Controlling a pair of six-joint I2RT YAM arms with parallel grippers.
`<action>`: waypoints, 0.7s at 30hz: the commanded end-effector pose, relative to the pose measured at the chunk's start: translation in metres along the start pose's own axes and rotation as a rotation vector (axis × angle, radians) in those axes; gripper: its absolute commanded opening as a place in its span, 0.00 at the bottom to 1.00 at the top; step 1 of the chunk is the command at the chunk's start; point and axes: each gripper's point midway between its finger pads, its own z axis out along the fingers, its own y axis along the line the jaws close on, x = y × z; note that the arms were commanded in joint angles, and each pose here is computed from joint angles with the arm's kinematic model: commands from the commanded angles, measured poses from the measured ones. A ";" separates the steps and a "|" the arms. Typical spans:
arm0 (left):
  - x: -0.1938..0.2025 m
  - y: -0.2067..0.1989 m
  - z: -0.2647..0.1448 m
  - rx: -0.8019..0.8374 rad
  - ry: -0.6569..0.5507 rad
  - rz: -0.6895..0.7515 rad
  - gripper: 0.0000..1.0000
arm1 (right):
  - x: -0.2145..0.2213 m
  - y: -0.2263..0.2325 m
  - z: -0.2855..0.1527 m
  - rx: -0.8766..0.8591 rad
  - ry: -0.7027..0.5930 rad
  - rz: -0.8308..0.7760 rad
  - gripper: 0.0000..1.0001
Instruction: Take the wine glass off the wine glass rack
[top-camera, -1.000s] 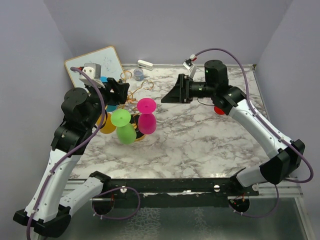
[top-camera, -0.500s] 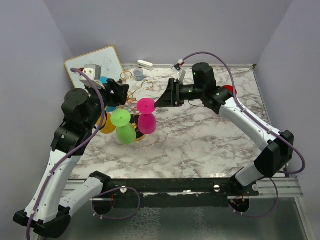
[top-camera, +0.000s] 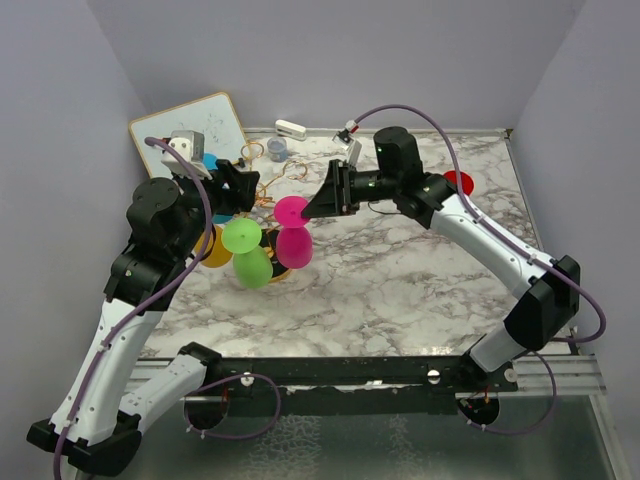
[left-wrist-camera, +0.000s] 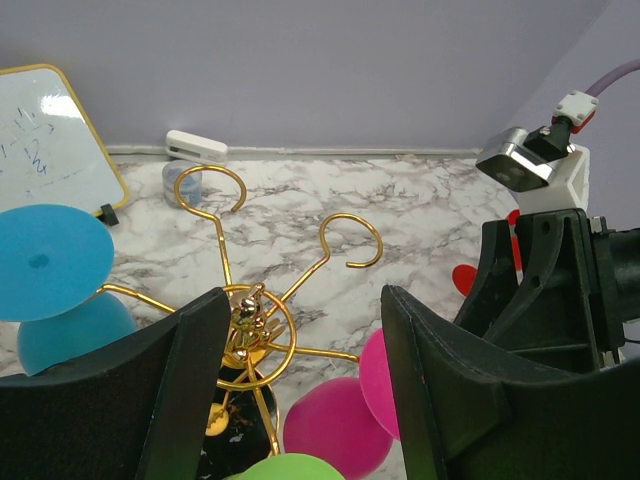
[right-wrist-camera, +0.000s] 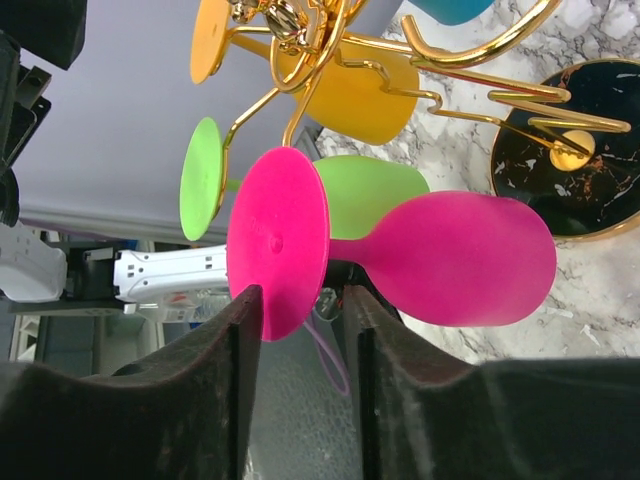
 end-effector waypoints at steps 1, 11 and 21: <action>-0.002 0.003 -0.003 -0.017 -0.015 -0.007 0.64 | -0.012 0.011 0.007 -0.029 -0.023 -0.033 0.33; -0.002 0.003 -0.004 -0.016 -0.017 -0.007 0.64 | -0.014 0.016 0.005 -0.024 -0.031 -0.030 0.07; -0.004 0.000 -0.003 -0.003 -0.019 -0.017 0.64 | -0.028 0.036 -0.009 -0.016 -0.089 -0.047 0.06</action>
